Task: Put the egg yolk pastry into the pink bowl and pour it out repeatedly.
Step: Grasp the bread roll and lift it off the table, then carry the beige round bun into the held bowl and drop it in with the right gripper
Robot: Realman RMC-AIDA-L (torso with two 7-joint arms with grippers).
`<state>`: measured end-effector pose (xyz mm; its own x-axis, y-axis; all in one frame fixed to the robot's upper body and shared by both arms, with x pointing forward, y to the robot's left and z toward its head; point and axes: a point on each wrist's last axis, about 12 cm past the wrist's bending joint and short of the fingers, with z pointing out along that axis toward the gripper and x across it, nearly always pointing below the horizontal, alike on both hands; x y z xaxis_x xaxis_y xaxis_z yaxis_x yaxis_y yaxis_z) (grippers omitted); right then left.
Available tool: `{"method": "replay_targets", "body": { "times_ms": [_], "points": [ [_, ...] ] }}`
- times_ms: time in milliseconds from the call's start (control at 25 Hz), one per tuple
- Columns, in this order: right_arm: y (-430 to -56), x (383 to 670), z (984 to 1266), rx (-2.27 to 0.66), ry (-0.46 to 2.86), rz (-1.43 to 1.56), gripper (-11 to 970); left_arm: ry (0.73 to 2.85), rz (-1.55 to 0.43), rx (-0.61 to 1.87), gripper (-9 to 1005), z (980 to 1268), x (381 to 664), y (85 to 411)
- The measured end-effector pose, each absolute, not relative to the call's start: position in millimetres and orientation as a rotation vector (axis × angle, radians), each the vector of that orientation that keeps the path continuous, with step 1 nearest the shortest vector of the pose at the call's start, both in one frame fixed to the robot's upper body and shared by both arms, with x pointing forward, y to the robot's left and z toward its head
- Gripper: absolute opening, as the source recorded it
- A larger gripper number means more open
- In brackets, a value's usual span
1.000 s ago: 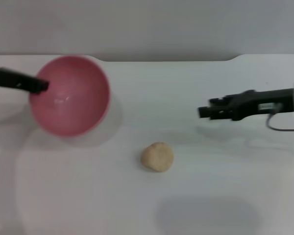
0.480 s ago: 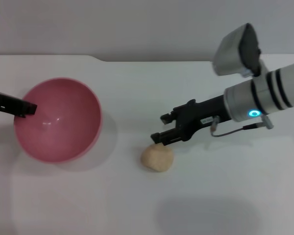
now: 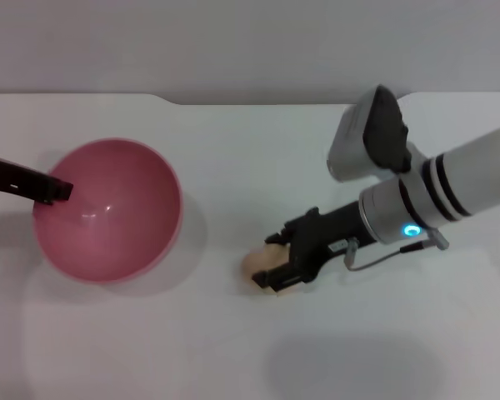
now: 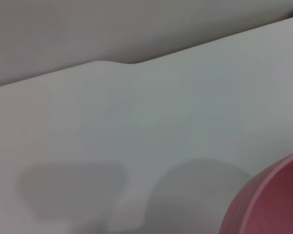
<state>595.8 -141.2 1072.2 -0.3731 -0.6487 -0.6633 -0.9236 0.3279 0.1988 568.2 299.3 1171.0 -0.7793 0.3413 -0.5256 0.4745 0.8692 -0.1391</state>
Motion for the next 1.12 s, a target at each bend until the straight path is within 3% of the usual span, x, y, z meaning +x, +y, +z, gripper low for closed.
{"method": "replay_targets", "body": {
  "times_ms": [320, 600, 920, 1120],
  "points": [
    [-143, 592, 1063, -1.416, 2.129, 0.712, 652, 2.551, -0.368, 0.621, -2, 1170, 569, 291],
    [-144, 591, 1066, -1.442, 2.094, 0.687, 517, 2.554, -0.371, 0.652, -2, 1170, 571, 282],
    [-169, 592, 1081, -1.241, 2.037, 0.718, 465, 2.549, -0.375, 0.660, -1, 1174, 575, 275],
    [-190, 594, 1105, -1.161, 1.954, 0.717, 440, 2.557, -0.384, 0.688, -1, 1172, 580, 262]
  ]
}}
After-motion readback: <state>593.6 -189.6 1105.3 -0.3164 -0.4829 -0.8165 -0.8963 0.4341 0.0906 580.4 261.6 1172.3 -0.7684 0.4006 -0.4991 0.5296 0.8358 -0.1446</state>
